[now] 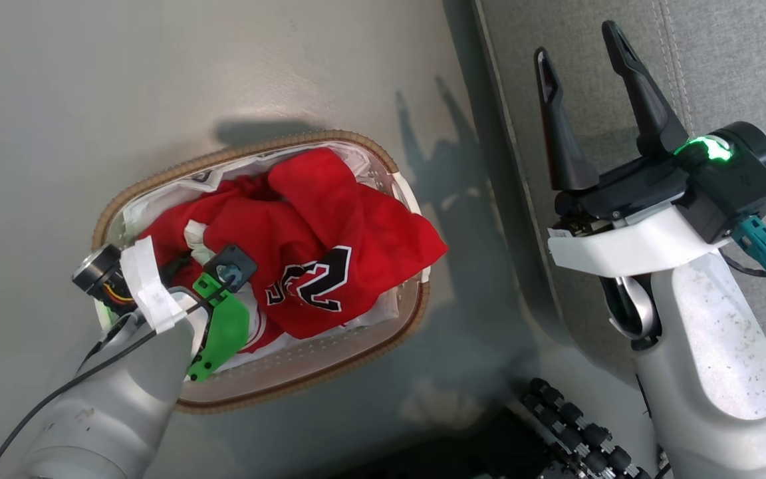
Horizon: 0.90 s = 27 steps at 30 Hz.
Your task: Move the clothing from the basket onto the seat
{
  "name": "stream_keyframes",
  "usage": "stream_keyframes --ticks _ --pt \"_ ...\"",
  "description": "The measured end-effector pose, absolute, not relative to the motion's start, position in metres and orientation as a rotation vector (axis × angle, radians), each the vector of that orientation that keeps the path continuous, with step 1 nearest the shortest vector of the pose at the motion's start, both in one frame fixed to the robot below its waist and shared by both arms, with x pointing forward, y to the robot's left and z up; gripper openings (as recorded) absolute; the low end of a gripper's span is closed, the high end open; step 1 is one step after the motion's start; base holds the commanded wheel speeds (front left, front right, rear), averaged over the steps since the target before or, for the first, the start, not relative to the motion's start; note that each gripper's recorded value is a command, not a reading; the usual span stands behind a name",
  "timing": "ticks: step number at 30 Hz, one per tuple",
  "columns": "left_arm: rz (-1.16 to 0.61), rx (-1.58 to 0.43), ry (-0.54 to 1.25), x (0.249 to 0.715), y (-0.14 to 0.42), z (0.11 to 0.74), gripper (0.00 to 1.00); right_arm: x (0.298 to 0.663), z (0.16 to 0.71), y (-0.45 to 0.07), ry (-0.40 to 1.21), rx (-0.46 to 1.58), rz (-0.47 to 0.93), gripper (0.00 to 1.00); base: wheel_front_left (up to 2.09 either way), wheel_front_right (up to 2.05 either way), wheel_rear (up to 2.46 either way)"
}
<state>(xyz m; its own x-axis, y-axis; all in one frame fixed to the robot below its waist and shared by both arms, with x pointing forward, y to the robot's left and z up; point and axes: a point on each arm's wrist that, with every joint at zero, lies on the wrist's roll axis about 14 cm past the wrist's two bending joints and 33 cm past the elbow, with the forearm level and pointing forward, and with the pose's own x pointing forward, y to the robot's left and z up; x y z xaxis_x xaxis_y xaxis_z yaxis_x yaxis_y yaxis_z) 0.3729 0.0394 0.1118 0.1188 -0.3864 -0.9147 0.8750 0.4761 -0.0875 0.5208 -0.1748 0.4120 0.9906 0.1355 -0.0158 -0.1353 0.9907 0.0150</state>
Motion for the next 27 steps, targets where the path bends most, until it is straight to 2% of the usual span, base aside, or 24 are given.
stream_keyframes --ticks 1,2,3,4,5,14,27 --pt "-0.996 0.559 1.101 0.372 0.04 0.109 1.0 0.522 0.411 -0.175 0.017 0.013 0.136 1.0 0.0 0.0 0.0" --pt "-0.999 0.557 1.106 0.372 0.039 0.107 0.91 0.522 0.41 -0.176 0.018 0.012 0.134 1.0 0.0 0.0 0.0" --pt "-1.002 0.561 1.115 0.37 0.039 0.105 0.45 0.522 0.41 -0.177 0.018 0.011 0.133 1.0 0.0 0.0 0.0" --pt "-1.011 0.563 1.125 0.368 0.039 0.103 0.2 0.523 0.409 -0.178 0.02 0.011 0.131 1.0 0.0 0.0 0.0" --pt "-1.016 0.556 1.13 0.367 0.037 0.101 0.0 0.523 0.408 -0.179 0.019 0.01 0.128 1.0 0.0 0.0 0.0" --pt "-1.033 0.498 1.091 0.367 0.025 0.105 0.0 0.526 0.406 -0.185 0.023 0.007 0.111 1.0 0.0 0.0 0.0" --pt "-0.878 0.277 0.984 0.366 0.013 0.168 0.0 0.509 0.445 -0.176 -0.022 0.006 0.125 1.0 0.0 0.0 0.0"
